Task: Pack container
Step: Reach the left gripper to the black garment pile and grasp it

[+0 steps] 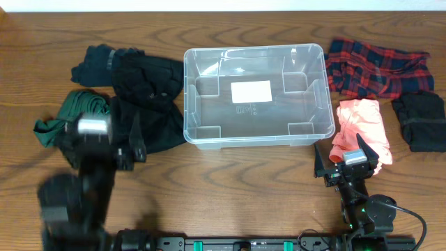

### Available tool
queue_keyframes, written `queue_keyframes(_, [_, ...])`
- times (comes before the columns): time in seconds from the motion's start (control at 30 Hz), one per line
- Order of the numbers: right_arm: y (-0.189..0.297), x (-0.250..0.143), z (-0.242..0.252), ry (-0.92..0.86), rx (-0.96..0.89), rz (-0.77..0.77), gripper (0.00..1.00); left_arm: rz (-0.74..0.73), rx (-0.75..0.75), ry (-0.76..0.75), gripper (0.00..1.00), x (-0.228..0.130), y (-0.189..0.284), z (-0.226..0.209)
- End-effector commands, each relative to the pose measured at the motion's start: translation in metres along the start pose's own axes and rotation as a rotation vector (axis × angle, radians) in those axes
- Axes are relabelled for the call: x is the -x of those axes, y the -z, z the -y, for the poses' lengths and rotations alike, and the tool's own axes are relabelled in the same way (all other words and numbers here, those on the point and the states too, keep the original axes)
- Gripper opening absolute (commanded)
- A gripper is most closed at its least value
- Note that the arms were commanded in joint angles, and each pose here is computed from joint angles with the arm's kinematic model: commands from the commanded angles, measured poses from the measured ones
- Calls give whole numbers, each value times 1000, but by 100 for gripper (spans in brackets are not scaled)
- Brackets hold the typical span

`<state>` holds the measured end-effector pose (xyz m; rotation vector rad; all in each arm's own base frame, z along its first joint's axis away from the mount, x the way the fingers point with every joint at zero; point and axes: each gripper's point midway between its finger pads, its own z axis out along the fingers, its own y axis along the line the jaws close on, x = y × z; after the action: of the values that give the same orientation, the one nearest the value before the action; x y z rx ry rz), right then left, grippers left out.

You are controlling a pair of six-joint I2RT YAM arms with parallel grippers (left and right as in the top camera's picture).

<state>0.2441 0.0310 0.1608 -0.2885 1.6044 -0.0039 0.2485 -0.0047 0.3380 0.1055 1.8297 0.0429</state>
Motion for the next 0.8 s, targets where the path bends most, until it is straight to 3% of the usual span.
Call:
queue_keyframes(0.0, [0,0,0,13,0,1,99,-183,-10,-29,98,9,-25,-3])
queue_keyframes(0.13, [0,0,0,13,0,1,99,-497,-47,-51,98,-3,-53,-4])
queue_keyframes(0.3, [0,0,0,13,0,1,99,-775,-49,-16,98,-33,-88,-16])
queue_keyframes(0.5, [0,0,0,13,0,1,99,-950,-65,-2,98,-81,-128,-17])
queue_keyframes(0.77, [0,0,0,13,0,1,99,-1064,-34,44,98,-122,-159,-28])
